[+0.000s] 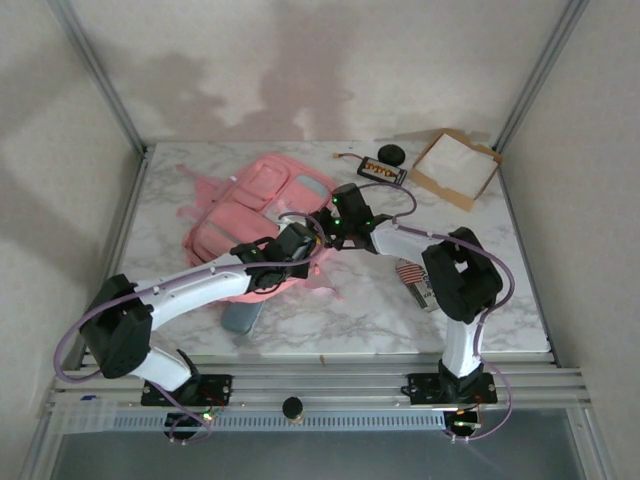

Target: Pack books, pencil case, and school supplies into a backpack

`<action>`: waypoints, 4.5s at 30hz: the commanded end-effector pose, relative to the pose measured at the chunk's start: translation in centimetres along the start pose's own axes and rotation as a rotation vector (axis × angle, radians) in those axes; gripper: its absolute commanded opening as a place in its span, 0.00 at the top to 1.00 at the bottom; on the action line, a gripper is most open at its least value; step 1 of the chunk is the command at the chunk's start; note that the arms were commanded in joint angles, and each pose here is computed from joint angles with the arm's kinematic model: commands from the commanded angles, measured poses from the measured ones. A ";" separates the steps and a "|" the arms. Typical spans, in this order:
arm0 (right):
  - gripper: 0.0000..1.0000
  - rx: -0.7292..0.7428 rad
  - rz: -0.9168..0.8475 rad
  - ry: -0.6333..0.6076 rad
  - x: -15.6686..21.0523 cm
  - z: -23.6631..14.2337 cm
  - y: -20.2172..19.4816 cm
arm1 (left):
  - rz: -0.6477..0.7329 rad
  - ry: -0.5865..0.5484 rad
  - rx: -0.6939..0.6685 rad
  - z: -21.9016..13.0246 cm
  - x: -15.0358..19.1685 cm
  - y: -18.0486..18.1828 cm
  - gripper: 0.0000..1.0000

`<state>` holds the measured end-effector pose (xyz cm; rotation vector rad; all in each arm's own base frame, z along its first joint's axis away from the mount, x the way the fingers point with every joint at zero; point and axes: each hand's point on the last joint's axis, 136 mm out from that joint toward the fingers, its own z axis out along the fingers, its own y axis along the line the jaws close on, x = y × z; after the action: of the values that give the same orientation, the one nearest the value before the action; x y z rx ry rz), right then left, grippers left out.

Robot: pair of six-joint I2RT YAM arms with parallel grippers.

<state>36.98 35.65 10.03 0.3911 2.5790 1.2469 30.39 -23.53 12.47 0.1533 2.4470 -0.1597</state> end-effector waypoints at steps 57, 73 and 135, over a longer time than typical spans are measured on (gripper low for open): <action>1.00 -0.187 -0.007 -0.095 -2.6 -2.4 4.0 | -0.100 0.053 -0.063 3.2 -2.6 1.6 1.00; 1.00 -0.193 -0.034 -0.160 -6.1 -2.9 4.3 | -0.034 0.169 -0.052 -0.1 -0.5 3.1 1.00; 1.00 -0.210 -0.119 -0.148 -7.3 -3.8 10.5 | -0.207 0.018 -0.188 -5.4 -2.2 12.2 1.00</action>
<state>39.77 38.88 17.95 0.2667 2.4371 1.3948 32.05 -15.46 16.90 -0.0817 2.4841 -0.1592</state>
